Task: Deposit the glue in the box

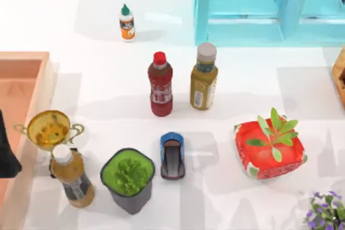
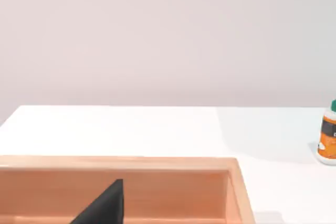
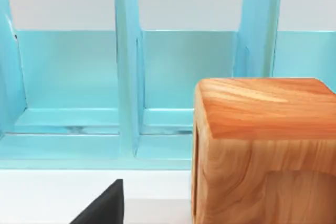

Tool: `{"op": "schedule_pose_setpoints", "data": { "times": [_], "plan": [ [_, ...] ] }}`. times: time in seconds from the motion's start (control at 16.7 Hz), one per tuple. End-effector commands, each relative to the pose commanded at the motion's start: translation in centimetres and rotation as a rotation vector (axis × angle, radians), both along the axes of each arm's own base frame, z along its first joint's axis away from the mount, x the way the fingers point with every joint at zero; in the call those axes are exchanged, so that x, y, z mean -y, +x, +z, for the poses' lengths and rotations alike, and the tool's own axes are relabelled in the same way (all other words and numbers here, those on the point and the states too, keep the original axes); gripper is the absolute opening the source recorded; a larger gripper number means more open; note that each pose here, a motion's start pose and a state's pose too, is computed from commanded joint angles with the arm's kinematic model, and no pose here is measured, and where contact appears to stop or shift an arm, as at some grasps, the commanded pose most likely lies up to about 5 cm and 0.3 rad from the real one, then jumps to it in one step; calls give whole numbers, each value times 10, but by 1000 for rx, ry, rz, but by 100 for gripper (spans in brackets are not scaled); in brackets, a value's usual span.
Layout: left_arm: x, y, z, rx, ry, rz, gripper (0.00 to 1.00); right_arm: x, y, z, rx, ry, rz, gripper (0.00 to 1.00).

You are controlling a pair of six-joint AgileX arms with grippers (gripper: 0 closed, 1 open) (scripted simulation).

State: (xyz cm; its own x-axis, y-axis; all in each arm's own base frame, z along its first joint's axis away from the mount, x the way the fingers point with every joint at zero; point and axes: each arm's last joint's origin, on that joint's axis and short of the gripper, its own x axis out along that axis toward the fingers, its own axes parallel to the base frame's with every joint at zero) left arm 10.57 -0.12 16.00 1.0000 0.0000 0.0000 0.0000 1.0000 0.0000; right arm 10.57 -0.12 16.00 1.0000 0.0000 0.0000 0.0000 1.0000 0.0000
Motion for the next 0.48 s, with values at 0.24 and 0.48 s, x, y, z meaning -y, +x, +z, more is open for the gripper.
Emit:
{"op": "schedule_pose_setpoints", "data": {
  "times": [0.24, 0.48],
  "plan": [
    [1, 1, 7, 5, -2, -1, 100, 0, 0, 0, 0, 0, 0, 100],
    [5, 10, 39, 8, -17, -14, 100, 0, 0, 0, 0, 0, 0, 100]
  ]
}}
